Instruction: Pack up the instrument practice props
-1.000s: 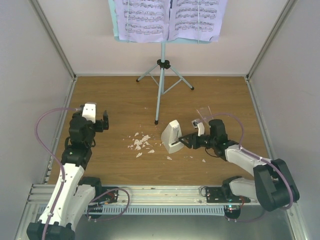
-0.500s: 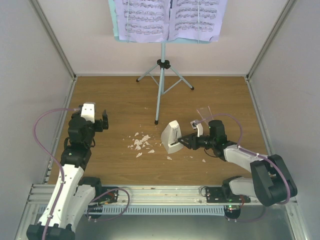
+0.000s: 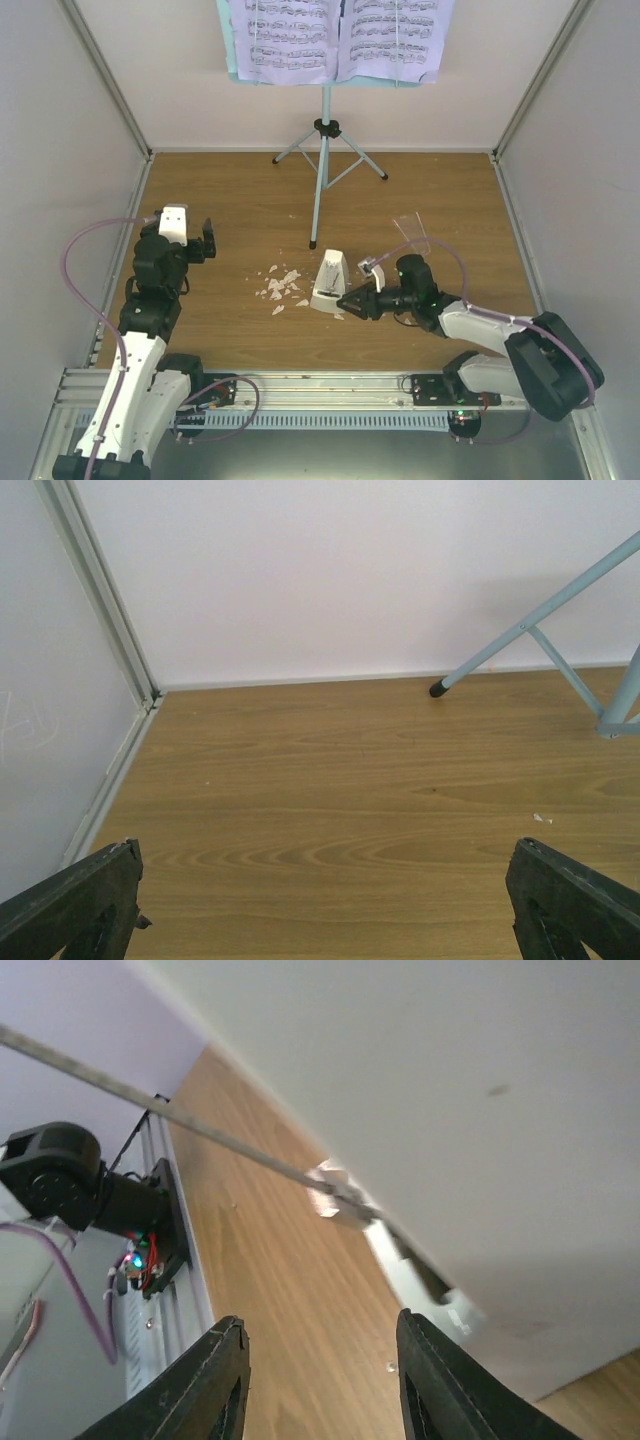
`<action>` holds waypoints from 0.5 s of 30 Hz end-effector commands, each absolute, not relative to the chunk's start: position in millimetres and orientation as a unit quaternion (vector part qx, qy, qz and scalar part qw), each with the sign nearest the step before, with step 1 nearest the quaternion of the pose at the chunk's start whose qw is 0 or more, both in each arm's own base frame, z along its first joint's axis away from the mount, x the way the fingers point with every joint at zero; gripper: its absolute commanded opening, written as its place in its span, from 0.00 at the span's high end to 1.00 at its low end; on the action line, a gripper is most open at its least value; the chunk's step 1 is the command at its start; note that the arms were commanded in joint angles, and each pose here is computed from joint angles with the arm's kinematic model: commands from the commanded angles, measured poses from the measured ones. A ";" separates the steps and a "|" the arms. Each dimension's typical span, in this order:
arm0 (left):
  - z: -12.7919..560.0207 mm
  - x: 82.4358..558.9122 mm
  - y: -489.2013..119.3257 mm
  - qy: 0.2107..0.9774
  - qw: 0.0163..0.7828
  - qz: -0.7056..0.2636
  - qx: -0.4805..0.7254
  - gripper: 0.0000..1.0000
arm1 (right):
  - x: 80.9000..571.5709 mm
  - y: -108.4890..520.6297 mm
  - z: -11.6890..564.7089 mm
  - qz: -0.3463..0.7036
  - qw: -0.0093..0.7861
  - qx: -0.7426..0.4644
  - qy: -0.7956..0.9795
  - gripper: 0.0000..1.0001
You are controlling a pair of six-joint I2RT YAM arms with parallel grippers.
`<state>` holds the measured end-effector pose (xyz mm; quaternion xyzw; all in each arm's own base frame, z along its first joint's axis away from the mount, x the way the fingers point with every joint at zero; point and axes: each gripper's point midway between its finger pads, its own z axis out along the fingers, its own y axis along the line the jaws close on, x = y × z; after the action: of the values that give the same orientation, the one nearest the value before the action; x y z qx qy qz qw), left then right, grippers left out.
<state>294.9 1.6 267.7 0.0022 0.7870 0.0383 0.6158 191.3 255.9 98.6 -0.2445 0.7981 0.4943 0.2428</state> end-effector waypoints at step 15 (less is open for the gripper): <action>291.9 291.8 3.4 0.764 0.644 0.036 -0.012 0.01 | 217.9 202.0 100.1 0.403 0.331 -0.124 0.844 0.41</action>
<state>293.4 2.0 270.1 0.0004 0.7843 0.0379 0.6192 210.0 217.3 132.2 -0.1709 0.8078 0.4374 0.3562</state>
